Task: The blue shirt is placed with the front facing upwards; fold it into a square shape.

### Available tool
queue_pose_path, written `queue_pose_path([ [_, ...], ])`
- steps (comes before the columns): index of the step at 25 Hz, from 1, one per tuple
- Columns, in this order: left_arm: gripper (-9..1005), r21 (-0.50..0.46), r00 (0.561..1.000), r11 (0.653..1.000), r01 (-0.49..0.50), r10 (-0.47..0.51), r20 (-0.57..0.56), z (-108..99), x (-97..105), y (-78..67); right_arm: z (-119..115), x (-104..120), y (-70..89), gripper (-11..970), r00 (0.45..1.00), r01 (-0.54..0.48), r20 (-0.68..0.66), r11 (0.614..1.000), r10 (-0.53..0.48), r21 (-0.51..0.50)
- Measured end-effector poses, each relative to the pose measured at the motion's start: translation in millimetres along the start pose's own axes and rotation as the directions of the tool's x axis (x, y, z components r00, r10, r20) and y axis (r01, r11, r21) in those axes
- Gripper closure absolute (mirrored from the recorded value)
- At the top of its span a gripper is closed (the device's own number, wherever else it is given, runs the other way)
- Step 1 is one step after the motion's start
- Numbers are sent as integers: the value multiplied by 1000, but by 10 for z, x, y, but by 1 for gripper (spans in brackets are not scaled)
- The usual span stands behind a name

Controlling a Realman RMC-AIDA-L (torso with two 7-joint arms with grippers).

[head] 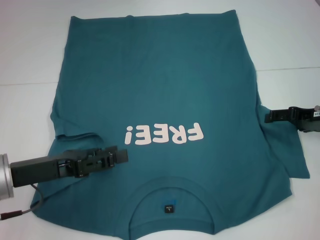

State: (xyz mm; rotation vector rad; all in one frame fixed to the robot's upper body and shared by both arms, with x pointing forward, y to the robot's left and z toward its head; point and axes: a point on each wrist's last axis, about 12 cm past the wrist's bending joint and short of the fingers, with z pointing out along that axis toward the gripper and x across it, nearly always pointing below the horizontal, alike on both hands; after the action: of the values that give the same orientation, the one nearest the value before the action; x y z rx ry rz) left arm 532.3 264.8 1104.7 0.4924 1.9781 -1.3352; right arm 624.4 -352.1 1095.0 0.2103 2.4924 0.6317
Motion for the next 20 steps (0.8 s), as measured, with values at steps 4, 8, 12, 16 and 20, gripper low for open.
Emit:
queue_pose_path([
  [4, 456, -1, 1000, 1000, 0, 0, 0, -1, 2, 1, -3, -1, 10, 54, 1000, -4, -4, 1000, 4, -6],
  [8, 456, 3, 1000, 1000, 0, 0, -1, -2, 3, -3, -1, -5, 15, 90, 1000, -4, -2, 1000, 4, -7],
  [12, 456, 5, 1000, 1000, 2, -2, -2, -4, 4, -6, -6, -17, 23, 163, 1000, -18, 0, 1000, 18, -7],
  [16, 456, 4, 1000, 1000, 3, -3, -2, -7, 7, -6, -23, -38, 11, 265, 999, -32, 4, 999, 32, -3],
  [20, 456, 5, 1000, 1000, 3, -3, -2, -7, 8, -7, -30, -46, 6, 451, 999, -31, 5, 1000, 31, -1],
])
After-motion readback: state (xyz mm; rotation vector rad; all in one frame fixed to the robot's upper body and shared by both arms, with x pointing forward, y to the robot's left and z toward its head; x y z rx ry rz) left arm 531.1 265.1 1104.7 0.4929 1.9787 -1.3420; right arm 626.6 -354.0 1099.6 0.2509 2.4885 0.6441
